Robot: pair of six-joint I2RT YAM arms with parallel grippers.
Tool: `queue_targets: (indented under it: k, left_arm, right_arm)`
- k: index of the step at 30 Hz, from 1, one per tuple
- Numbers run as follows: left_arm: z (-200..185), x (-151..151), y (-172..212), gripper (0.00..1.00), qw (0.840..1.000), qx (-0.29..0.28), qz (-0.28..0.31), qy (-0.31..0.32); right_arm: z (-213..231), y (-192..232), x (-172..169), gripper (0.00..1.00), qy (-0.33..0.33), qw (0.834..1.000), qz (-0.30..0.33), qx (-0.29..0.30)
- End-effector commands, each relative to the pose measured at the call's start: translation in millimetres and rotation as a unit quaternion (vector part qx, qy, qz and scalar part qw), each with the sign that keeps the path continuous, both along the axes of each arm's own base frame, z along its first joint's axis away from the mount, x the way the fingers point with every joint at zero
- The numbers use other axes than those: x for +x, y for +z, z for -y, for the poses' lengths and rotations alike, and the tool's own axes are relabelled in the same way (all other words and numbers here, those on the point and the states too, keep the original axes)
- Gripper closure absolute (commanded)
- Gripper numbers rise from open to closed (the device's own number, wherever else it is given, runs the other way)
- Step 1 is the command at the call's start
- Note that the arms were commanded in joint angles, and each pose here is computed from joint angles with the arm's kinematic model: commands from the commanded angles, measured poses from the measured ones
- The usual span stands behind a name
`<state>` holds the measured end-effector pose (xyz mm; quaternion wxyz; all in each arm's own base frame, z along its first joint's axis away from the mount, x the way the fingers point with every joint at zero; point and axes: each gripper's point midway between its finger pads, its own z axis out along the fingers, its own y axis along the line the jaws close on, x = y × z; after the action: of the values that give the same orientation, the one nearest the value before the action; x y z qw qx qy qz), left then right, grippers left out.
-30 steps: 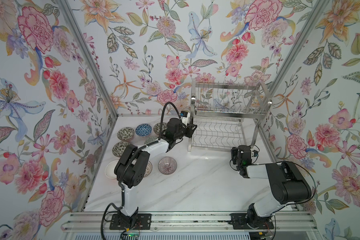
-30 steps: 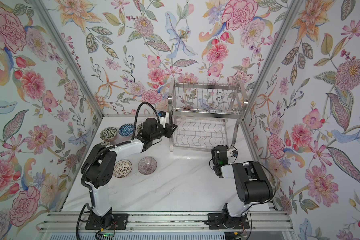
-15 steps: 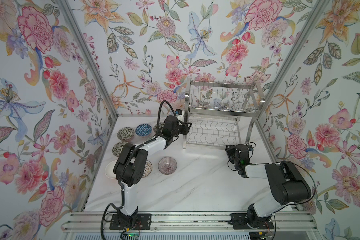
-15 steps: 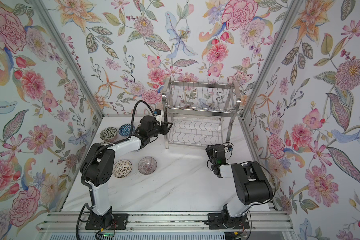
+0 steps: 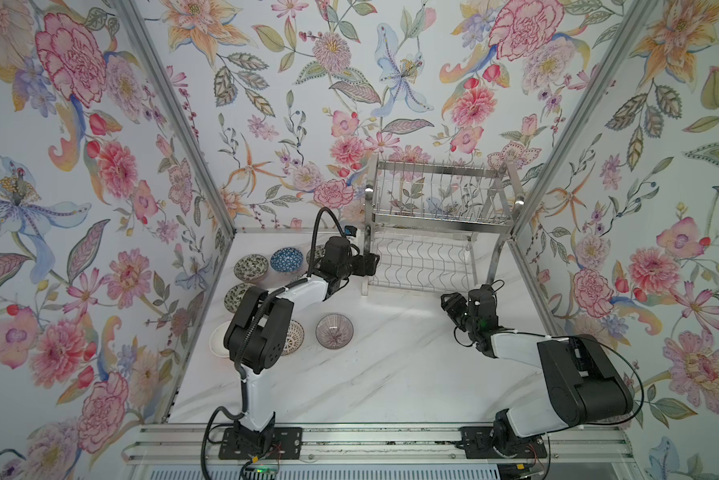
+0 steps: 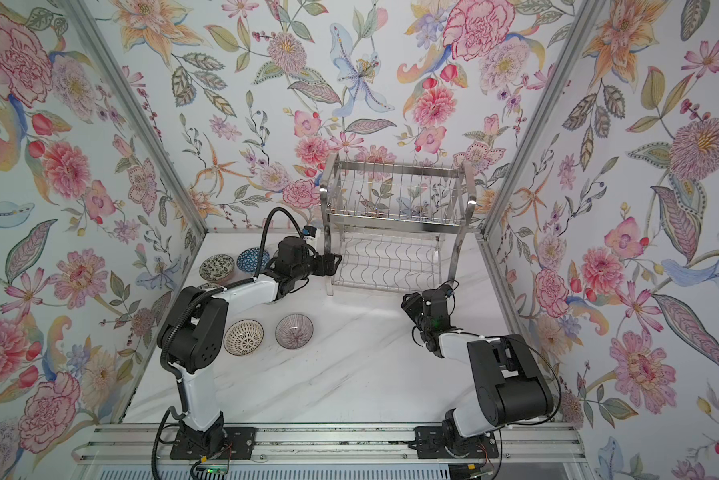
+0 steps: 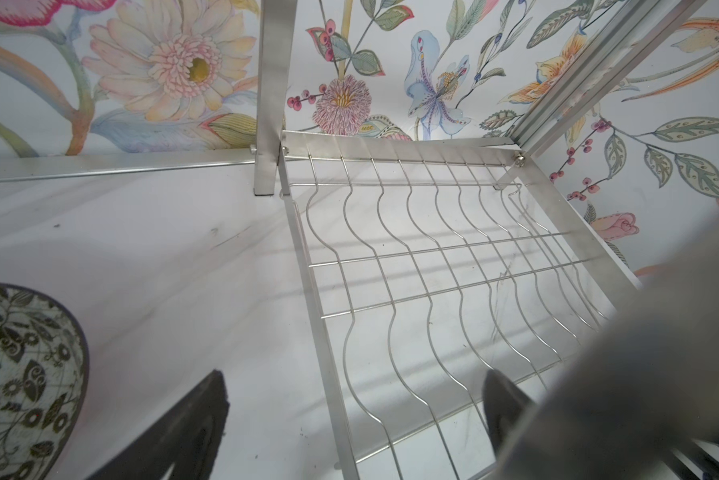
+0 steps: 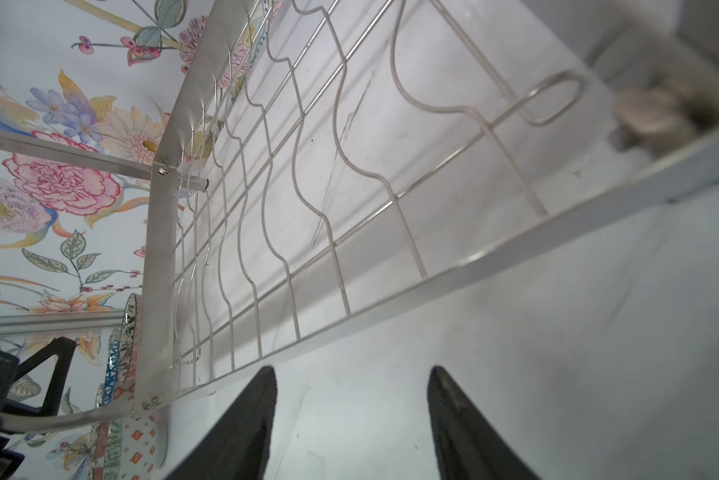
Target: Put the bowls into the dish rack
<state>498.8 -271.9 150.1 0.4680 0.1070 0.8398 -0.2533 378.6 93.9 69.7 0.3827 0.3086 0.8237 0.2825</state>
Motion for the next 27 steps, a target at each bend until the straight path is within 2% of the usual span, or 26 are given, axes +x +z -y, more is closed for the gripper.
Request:
queue_targets:
  k: [1,5,9,18,27]
  left_arm:
    - [-6,-8,24,0.01,1.000,0.003,0.023,0.010]
    - [-10,-10,29,0.01,0.999,0.006,0.030,0.016]
    - [-8,-11,30,0.01,0.999,0.002,0.030,0.012]
    - [-16,-19,36,0.01,0.999,0.015,0.039,0.021]
    - [-46,-47,44,0.01,0.996,0.055,0.050,0.052]
  right_arm:
    - [-2,7,-5,0.33,0.018,1.000,0.003,-0.019]
    - [1,16,-11,0.20,0.024,0.999,0.008,-0.038]
    - [12,29,-22,0.00,0.021,0.997,0.015,-0.076]
    - [45,66,-39,0.01,-0.004,0.985,0.038,-0.166]
    - [37,85,-35,0.01,0.033,0.974,0.037,-0.220]
